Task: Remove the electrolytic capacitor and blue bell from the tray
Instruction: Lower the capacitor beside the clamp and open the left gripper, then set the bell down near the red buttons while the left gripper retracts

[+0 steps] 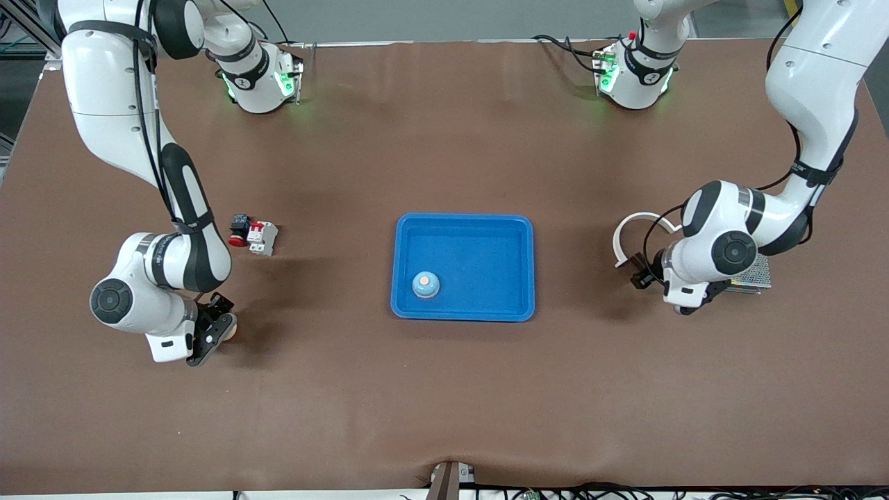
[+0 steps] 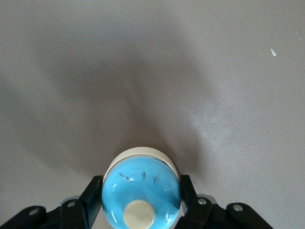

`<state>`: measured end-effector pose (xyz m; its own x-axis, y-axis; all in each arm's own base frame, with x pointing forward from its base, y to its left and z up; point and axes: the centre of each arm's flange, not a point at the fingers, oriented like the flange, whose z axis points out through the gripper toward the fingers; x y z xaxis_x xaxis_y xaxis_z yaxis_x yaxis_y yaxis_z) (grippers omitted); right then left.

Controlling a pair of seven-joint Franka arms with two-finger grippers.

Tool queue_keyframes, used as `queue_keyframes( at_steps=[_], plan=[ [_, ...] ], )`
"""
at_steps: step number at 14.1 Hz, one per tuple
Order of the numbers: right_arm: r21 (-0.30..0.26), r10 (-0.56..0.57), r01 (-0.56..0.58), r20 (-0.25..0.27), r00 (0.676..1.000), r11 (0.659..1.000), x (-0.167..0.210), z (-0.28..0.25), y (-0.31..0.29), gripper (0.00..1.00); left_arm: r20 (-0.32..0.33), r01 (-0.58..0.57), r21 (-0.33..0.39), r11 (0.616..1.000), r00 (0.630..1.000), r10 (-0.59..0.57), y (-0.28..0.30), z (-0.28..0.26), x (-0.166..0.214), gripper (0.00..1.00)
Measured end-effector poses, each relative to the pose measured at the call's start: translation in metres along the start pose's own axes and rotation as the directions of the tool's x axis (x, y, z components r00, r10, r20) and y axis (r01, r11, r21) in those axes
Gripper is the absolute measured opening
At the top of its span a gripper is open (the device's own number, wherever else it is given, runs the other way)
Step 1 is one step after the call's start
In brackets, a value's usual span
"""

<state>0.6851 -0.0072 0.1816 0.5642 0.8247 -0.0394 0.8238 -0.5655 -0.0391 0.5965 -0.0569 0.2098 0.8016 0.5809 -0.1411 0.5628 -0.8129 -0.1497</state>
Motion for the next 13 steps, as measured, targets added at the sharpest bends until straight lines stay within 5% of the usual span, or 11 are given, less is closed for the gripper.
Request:
queue_keyframes(
  at_steps=[1,3,7,13],
  plan=[
    [0.001,0.001,-0.001,0.001,1.000,1.000,-0.001,0.001,0.000,0.70,0.002,0.015,-0.005,1.000,1.000,-0.015,0.003,-0.017,0.007,0.98],
    [0.000,0.003,-0.003,0.001,1.000,1.000,-0.002,0.002,0.001,0.70,0.026,0.050,-0.019,0.999,0.998,-0.050,0.011,-0.057,0.020,1.00],
    [-0.002,0.004,-0.004,-0.002,1.000,1.000,-0.001,0.001,0.002,1.00,0.007,0.014,-0.029,0.999,1.000,-0.014,0.023,-0.123,0.036,1.00],
    [0.045,0.044,-0.044,-0.001,0.999,0.998,0.023,-0.047,0.008,1.00,-0.077,-0.240,-0.036,0.970,0.969,0.237,0.005,-0.205,0.046,1.00]
  ],
)
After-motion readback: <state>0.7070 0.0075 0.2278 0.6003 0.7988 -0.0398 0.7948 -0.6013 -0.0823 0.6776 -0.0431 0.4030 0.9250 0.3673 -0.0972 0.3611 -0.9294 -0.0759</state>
